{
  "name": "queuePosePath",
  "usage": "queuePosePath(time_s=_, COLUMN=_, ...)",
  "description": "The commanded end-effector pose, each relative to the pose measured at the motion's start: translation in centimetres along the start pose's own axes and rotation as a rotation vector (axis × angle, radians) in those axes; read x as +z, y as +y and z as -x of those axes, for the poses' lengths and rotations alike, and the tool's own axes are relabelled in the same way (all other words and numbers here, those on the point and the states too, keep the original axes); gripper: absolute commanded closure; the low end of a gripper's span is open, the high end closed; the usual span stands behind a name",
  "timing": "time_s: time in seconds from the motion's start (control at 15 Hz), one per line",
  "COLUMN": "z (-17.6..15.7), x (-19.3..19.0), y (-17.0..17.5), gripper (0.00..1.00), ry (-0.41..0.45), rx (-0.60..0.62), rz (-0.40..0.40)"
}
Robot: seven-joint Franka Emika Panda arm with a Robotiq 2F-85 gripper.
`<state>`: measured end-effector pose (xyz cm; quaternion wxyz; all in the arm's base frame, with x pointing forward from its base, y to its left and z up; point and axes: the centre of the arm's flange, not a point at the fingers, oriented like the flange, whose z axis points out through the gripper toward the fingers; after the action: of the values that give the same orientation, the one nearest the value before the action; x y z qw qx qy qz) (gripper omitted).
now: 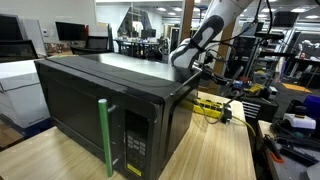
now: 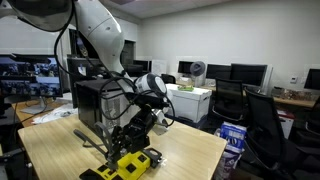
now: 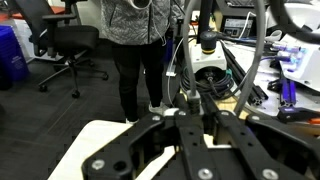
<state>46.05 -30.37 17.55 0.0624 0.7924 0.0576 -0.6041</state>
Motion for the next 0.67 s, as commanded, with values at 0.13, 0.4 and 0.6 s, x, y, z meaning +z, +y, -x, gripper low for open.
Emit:
queuePosePath(time_s=0.13, z=-0.9, x=0.1, y=-0.4, gripper=0.95, ry=0.006, rx=0.079, rz=0.006)
queuePosePath(time_s=0.4, z=-1.4, x=0.1, y=-0.9, gripper=0.95, ry=0.000, rx=0.080, rz=-0.006)
queuePosePath(time_s=0.6, z=-1.6, x=0.1, y=-1.2, gripper=0.95, ry=0.004, rx=0.069, rz=-0.002)
